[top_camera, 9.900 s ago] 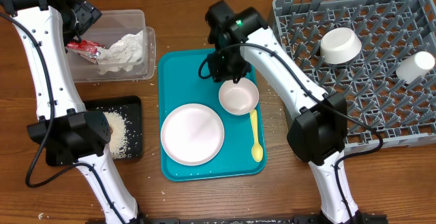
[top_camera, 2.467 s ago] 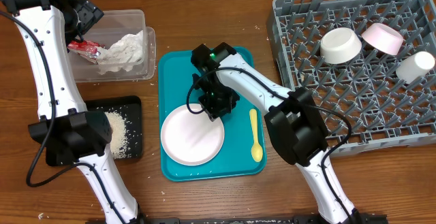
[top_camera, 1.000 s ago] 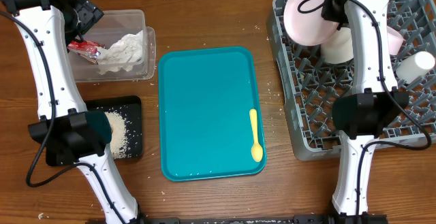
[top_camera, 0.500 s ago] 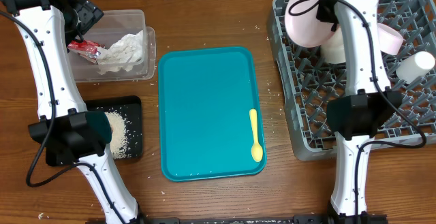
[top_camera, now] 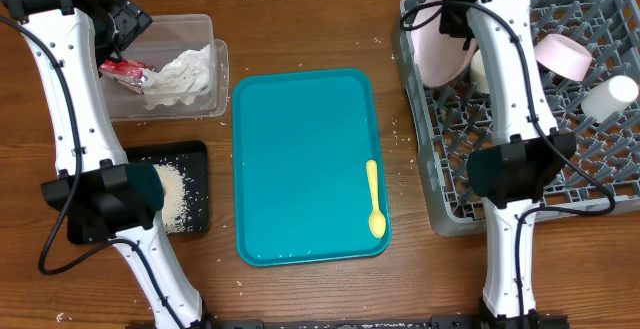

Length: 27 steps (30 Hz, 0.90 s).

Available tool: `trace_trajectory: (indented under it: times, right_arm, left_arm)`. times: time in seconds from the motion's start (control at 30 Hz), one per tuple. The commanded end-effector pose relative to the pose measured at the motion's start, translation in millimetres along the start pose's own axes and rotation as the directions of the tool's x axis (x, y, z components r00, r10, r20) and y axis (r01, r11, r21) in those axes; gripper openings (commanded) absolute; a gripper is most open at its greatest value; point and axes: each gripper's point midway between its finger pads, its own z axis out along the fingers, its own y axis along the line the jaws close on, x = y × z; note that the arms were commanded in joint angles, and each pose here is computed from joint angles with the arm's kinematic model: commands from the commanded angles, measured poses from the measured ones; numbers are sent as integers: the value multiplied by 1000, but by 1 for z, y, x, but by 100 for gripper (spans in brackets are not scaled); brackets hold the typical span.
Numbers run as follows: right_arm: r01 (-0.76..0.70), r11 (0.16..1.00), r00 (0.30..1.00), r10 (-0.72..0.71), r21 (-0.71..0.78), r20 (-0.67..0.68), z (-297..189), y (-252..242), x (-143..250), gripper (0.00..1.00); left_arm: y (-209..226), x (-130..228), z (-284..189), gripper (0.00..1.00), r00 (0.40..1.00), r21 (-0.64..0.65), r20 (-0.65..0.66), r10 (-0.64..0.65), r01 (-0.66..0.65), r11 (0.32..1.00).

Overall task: Sort waste into correct bins and load items into the dishwasher
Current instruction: 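Lift the white plate and stand it upright in the rack's left side, then move the right gripper to the yellow spoon on the teal tray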

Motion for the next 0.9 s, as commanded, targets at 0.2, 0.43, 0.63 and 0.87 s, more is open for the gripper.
trace_trajectory:
  times: [0.2,0.43,0.63,0.87]
  right_arm:
    - [-46,964,992,76,-263,105,-87,7,-11,60]
    - [132,727,990,-58,-674,132,-167,57,13,77]
    - [222,672,971,-218,-706,98,-162,98,46,91]
    - [208,660,884,-442,-722,-150,-122,145,132,91]
  left_arm:
    - [-3,4,4,100,1000,0,-12,6,-6,1000]
    - [-3,4,4,100,1000,0,-12,6,-6,1000]
    - [-3,4,4,100,1000,0,-12,6,-6,1000]
    - [-3,4,4,100,1000,0,-12,6,-6,1000]
